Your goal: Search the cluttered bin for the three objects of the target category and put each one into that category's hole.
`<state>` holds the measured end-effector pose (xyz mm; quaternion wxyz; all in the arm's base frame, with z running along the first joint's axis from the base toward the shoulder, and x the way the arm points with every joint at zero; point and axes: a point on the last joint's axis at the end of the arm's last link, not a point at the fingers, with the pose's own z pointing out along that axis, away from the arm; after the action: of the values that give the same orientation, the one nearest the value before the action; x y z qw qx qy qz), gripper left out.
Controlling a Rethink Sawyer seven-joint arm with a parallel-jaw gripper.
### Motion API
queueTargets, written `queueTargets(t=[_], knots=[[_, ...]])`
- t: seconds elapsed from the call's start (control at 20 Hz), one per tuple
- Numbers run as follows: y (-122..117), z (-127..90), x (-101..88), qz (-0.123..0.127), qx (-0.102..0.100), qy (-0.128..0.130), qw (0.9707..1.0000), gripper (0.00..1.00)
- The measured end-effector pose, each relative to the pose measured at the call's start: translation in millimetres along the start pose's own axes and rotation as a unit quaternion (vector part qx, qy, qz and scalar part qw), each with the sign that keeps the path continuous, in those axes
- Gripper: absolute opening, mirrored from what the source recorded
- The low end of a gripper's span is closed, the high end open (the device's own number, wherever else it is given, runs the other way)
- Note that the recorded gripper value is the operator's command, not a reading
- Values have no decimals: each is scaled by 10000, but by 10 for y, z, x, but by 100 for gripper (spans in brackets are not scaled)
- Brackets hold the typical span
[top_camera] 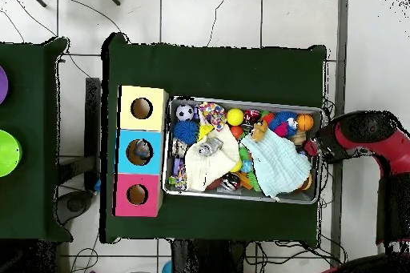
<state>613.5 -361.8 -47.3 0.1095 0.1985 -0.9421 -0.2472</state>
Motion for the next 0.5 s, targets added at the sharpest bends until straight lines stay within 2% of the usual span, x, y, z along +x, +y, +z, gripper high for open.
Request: queueTargets(t=[0.15,0.5], knots=[[-5,-39,26,-2,83,-42,10000,0],[7,-302,83,-63,618,-269,9977,0]])
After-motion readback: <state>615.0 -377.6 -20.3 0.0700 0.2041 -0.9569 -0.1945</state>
